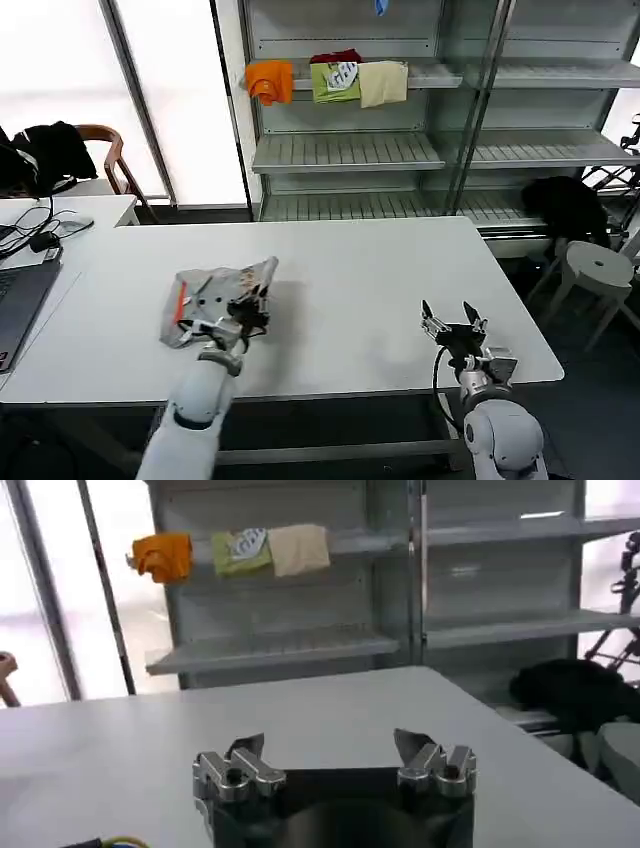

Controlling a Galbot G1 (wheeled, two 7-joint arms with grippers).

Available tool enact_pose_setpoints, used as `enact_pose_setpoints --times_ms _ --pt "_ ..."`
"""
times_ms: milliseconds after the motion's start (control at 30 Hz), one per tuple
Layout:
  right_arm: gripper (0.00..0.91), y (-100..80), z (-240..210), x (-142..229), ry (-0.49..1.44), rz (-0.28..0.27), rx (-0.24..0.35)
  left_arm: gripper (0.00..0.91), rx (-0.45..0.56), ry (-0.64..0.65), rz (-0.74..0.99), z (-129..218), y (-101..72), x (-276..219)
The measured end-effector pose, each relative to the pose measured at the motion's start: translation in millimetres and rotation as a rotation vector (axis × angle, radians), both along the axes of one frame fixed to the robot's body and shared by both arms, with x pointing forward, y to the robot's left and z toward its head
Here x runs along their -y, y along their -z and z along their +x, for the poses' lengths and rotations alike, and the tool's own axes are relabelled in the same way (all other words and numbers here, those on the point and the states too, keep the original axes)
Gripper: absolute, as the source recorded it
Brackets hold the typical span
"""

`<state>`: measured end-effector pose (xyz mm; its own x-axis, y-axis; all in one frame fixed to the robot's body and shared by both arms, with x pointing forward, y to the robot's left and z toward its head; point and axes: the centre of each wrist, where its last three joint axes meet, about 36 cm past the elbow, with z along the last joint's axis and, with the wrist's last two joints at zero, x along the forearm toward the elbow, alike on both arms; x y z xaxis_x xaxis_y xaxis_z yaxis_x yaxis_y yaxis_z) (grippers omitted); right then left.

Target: Fold and organize the clothes.

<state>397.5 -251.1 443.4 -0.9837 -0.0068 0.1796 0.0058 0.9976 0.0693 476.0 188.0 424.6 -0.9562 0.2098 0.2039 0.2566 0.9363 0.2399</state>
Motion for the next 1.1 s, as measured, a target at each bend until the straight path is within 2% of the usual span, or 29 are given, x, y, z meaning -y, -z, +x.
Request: enact_pose_setpoints --times_ms 233,333,633,867,933,1000,1067,1100 --pt "0.907 7.8 8 -16 -0.036 0.017 -0.011 0.907 -0.037 0.039 -0.076 6 -11.3 62" --pt "0.907 10.5 12 -28 -0.066 0.041 -0.016 0.907 -0.031 0.041 -0.101 1 -24.2 74" --pt "0.907 11.7 41 -88 -0.204 0.190 -0.073 0.907 0.065 0.046 -0.157 -21 -75.8 64" --pt "0.907 17.9 68 -124 -0.288 0.311 -0.154 0.907 0.081 -0.035 -0.153 -28 -85.5 16" --pt "0.816 22.1 72 -131 -0.310 0.334 -0.182 0.907 0.076 -0.065 -0.150 -30 -84.1 0" --pt "0.796 25.8 76 -137 -0.334 0.355 -0.207 0.907 0.071 -0.094 -0.146 -32 -81.7 -15" --pt "0.544 28.8 79 -141 -0.353 0.370 -0.227 0.907 0.064 -0.118 -0.148 -36 -78.6 -29" --pt "0.252 29.8 80 -144 -0.361 0.377 -0.235 0.907 0.063 -0.128 -0.151 -37 -77.7 -34"
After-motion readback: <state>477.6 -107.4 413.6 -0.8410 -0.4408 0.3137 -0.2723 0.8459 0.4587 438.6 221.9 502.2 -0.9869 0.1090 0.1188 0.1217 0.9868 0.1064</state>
